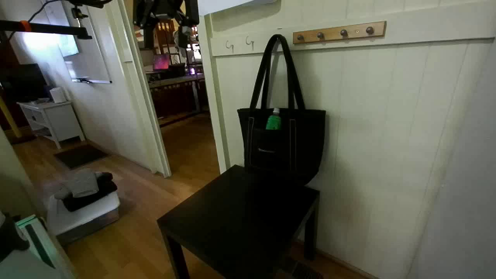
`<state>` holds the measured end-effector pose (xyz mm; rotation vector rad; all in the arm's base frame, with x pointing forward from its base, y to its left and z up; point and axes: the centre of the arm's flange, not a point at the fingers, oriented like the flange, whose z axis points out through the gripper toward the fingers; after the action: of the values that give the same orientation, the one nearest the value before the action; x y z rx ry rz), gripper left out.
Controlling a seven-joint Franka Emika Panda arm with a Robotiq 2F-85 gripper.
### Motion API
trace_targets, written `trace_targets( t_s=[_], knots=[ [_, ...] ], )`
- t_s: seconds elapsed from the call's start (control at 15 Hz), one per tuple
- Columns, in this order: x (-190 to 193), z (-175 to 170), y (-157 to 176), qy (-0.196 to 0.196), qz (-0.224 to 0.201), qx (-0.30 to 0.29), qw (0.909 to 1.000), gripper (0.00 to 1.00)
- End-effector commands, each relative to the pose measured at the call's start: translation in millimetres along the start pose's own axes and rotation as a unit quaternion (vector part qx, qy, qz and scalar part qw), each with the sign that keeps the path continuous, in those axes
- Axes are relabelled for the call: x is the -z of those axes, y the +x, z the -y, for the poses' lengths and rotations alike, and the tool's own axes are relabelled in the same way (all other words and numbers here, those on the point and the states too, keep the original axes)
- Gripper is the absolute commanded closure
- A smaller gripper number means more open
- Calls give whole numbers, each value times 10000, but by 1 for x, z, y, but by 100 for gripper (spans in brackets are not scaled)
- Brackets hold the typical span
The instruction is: Remove the green bottle from the bag and put it on the table.
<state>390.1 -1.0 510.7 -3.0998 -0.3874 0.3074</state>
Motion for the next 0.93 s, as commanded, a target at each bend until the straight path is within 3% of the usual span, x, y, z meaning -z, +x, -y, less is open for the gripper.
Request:
trace_targets(
  t_s=[0.0,0.33,0.53,0.87],
  knots=[
    [0,0,0,0,0,0,10000,0],
    [0,0,0,0,0,0,10000,0],
    [-9,-13,14,-348,-36,-691,9970,0],
    [-21,-39,60,-153,-908,-1083,9898,0]
  ],
)
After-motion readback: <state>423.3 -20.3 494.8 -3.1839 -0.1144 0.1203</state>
